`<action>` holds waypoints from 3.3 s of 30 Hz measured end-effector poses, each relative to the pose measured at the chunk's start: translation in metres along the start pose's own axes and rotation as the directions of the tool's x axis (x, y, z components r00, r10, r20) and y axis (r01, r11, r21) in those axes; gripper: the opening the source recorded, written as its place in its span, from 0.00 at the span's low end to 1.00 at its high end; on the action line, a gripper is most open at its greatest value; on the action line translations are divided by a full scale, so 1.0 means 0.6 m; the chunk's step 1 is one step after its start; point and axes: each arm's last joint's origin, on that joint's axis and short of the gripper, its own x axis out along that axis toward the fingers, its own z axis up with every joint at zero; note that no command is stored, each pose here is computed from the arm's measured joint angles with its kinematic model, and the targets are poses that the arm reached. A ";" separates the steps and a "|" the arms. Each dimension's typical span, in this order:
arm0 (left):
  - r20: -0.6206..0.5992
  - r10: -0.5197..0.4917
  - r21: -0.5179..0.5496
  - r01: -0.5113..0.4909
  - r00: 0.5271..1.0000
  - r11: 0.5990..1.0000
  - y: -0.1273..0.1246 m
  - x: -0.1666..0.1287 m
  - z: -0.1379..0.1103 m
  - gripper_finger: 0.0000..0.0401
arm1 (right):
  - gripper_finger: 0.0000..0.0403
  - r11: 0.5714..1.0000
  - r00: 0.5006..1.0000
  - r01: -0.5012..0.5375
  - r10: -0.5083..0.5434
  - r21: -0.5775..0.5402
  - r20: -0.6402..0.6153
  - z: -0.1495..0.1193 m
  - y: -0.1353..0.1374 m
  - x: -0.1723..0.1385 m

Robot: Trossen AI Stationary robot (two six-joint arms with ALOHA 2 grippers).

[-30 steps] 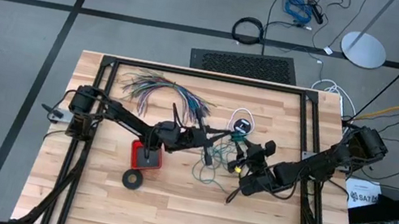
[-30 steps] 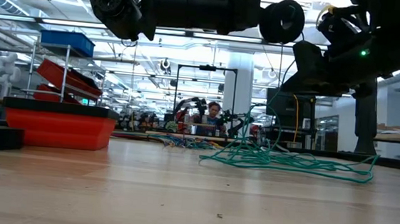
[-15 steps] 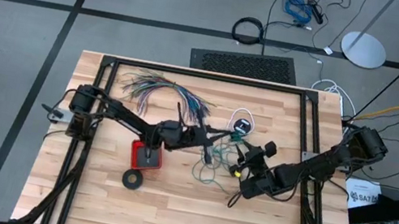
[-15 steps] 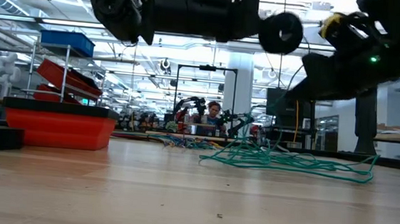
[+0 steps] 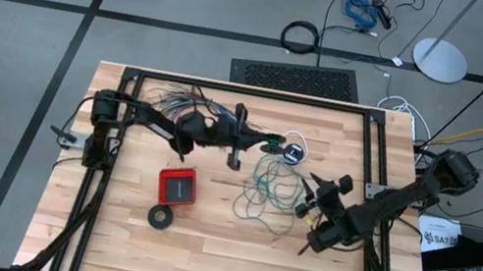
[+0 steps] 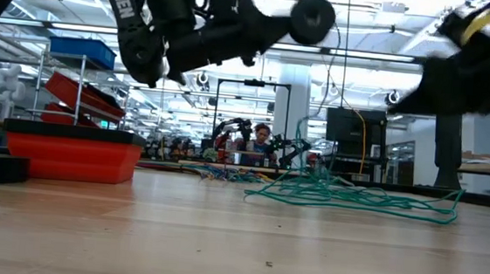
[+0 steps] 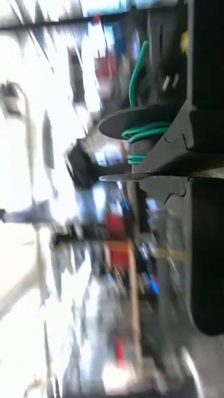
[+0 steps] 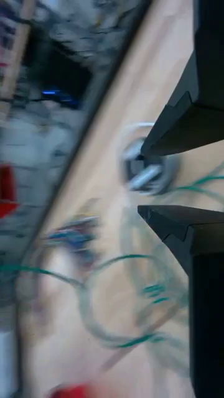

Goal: Coil cords
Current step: Coil the green wire onto the spool

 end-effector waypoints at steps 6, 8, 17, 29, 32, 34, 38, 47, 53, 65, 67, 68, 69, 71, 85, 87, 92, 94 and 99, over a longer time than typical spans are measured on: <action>0.047 -0.332 -0.016 0.333 0.942 0.943 0.025 0.008 0.020 0.00 | 0.31 1.000 0.970 -0.010 0.006 0.017 0.245 0.051 -0.019 -0.035; 0.052 -0.421 -0.021 0.423 0.905 0.906 0.026 0.014 0.022 0.00 | 0.31 1.000 0.969 -0.014 0.010 0.016 0.246 0.065 -0.023 -0.039; 0.024 -0.611 -0.092 0.610 0.791 0.787 0.023 0.040 -0.026 0.01 | 0.31 0.972 0.957 -0.218 0.231 -0.091 0.176 0.127 0.018 -0.054; 0.007 -0.625 -0.246 0.607 0.781 0.756 0.010 0.059 -0.107 0.02 | 0.31 0.918 0.903 -0.359 0.388 -0.170 0.186 0.134 0.059 -0.045; 0.012 -0.622 -0.209 0.611 0.783 0.764 0.006 0.062 -0.106 0.02 | 0.31 0.926 0.910 -0.344 0.370 -0.156 0.187 0.134 0.059 -0.040; 0.015 -0.609 -0.198 0.599 0.793 0.776 0.005 0.063 -0.105 0.02 | 0.31 0.922 0.906 -0.355 0.380 -0.153 0.187 0.136 0.060 -0.036; 0.022 -0.605 -0.185 0.598 0.796 0.780 0.007 0.068 -0.102 0.02 | 0.31 0.912 0.893 -0.387 0.407 -0.136 0.191 0.143 0.060 -0.027; 0.037 -0.618 -0.164 0.615 0.786 0.772 0.009 0.078 -0.094 0.02 | 0.21 0.915 0.897 -0.384 0.402 -0.128 0.186 0.146 0.058 -0.014; 0.038 -0.624 -0.157 0.621 0.781 0.768 0.011 0.078 -0.094 0.02 | 0.02 0.901 0.882 -0.410 0.431 -0.145 0.189 0.150 0.059 -0.009; 0.037 -0.609 -0.162 0.606 0.792 0.778 0.013 0.079 -0.093 0.02 | 0.01 0.912 0.893 -0.378 0.404 -0.157 0.200 0.154 0.057 -0.003; 0.037 -0.594 -0.166 0.591 0.804 0.790 0.016 0.079 -0.093 0.02 | 0.01 0.916 0.896 -0.370 0.397 -0.159 0.201 0.155 0.056 -0.002; 0.035 -0.586 -0.170 0.582 0.810 0.795 0.017 0.079 -0.094 0.02 | 0.00 0.918 0.898 -0.362 0.390 -0.162 0.202 0.155 0.056 -0.001; 0.034 -0.576 -0.171 0.572 0.817 0.802 0.019 0.078 -0.094 0.02 | 0.00 0.922 0.902 -0.352 0.381 -0.162 0.204 0.155 0.055 -0.001; 0.030 -0.556 -0.172 0.552 0.831 0.816 0.026 0.077 -0.095 0.04 | 0.00 0.927 0.908 -0.332 0.363 -0.172 0.207 0.155 0.054 -0.001; -0.039 -0.392 -0.321 0.360 0.919 0.876 0.164 0.027 -0.089 0.56 | 0.00 0.924 0.890 -0.313 0.366 -0.217 0.272 0.174 0.052 -0.007; -0.078 -0.411 -0.376 0.355 0.908 0.856 0.178 0.019 -0.094 0.60 | 0.00 0.924 0.889 -0.307 0.364 -0.228 0.277 0.176 0.050 -0.008; -0.158 -0.493 -0.477 0.372 0.855 0.797 0.177 0.014 -0.113 0.62 | 0.00 0.928 0.888 -0.287 0.351 -0.237 0.297 0.186 0.042 -0.011; -0.177 -0.529 -0.491 0.391 0.830 0.778 0.161 0.018 -0.123 0.63 | 0.00 0.936 0.894 -0.259 0.326 -0.241 0.307 0.191 0.038 -0.012; -0.144 -0.597 -0.500 0.462 0.789 0.732 0.107 0.034 -0.128 0.60 | 0.00 0.940 0.901 -0.220 0.298 -0.262 0.316 0.200 0.026 -0.016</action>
